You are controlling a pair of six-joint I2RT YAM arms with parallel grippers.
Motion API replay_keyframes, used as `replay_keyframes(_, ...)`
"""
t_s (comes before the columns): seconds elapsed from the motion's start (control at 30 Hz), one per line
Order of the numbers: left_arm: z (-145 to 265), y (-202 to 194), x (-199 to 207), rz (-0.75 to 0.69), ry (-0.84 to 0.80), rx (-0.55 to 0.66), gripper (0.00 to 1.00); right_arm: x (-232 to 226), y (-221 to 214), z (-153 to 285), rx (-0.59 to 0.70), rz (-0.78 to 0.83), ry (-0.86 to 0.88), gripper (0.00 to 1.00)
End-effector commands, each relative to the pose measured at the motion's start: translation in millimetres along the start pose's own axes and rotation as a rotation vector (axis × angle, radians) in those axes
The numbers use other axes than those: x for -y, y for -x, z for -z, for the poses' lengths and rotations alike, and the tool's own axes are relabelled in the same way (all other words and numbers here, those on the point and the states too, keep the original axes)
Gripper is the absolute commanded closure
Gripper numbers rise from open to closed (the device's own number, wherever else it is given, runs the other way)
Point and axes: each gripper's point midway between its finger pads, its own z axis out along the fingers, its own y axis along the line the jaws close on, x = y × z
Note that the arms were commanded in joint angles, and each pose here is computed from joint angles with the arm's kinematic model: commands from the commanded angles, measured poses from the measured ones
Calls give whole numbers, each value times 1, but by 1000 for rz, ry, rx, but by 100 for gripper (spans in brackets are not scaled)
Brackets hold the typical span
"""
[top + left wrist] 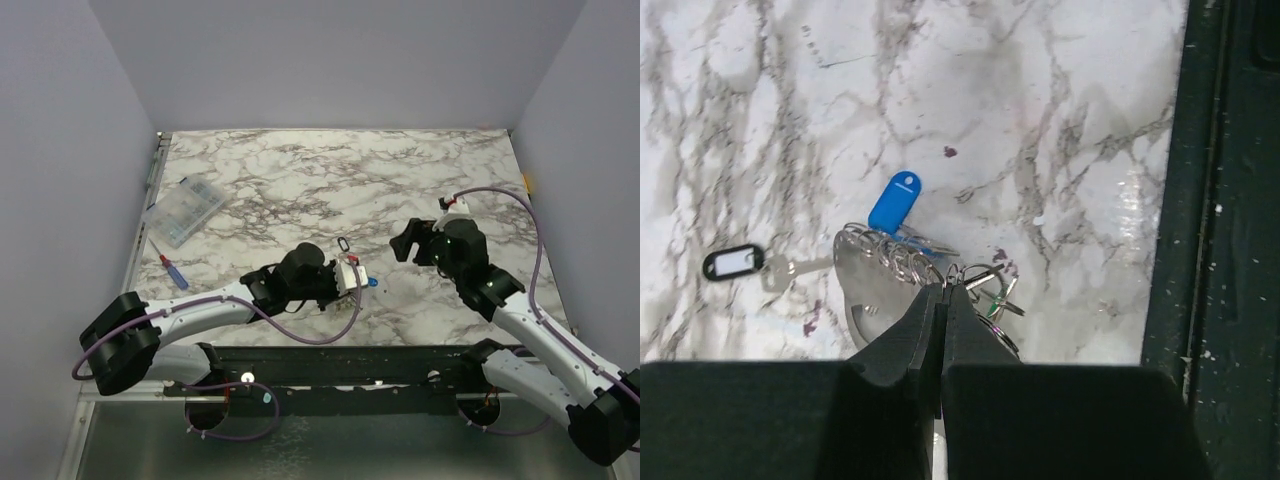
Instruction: Put the keys on the keyring
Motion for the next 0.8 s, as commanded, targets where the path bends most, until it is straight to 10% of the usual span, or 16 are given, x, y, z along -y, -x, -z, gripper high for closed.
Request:
replay_keyframes(0.0,12,-2,-37,35,228,9,100,-13,23,-6,51,-1,34,18)
replay_keyframes(0.77,4,-42,-9,186,143,-74,100,-39,-20,-58,-166,33,156,20)
